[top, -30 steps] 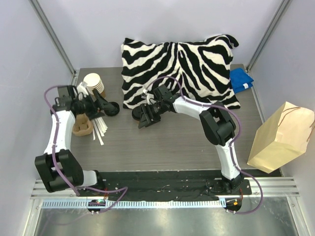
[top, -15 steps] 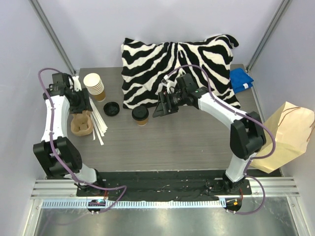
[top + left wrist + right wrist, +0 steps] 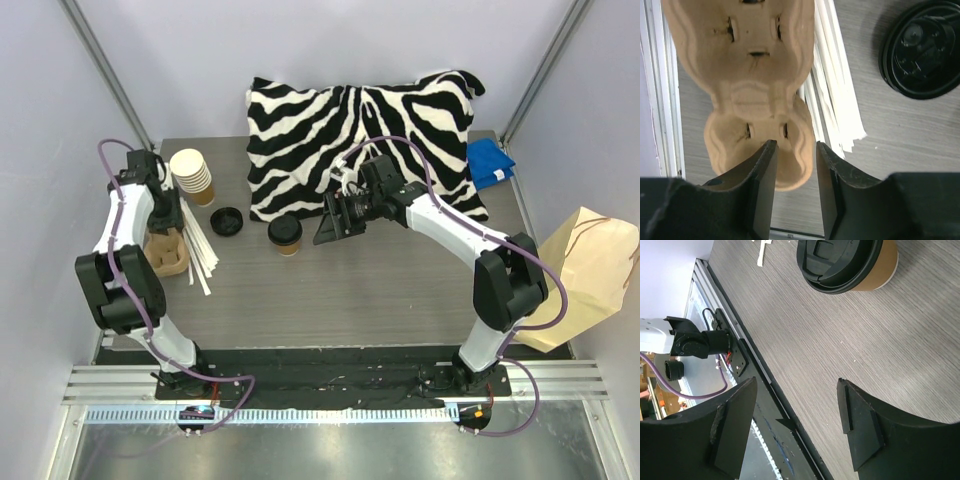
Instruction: Pack the takeout coffee
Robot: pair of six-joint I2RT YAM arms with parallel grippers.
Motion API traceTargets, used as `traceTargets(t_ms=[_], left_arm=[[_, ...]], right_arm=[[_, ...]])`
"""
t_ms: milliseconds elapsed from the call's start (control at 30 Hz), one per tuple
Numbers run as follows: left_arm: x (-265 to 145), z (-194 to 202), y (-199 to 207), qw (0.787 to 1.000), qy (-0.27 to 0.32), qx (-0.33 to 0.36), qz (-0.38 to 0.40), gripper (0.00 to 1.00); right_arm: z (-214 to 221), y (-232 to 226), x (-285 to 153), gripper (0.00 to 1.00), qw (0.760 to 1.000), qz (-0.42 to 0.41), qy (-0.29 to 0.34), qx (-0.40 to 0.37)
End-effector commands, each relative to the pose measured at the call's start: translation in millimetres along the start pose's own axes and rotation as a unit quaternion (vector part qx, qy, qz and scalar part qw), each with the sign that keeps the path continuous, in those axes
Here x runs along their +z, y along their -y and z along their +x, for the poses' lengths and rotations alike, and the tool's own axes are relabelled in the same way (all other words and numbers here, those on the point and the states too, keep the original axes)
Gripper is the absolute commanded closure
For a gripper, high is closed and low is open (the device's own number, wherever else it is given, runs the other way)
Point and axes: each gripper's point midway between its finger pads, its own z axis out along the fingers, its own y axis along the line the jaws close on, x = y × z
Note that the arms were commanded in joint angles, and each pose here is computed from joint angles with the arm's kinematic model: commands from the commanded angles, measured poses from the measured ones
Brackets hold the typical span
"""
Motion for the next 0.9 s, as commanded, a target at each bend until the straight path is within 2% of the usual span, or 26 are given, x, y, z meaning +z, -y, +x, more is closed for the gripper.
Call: traceTargets(t_ms=[0,867], left_arm=[[2,-40,-3,0.999,0.049,0.019,-0.007,0.61],[43,-41,-7,0.998,0.026,0.059,-0.017,0.72]], right_arm=[[-7,-2,-2,0.27,1.000,-0.010,0.012,-0.003],[-8,2,-3,0.27,1.000,-0.020,0.015,0.017]])
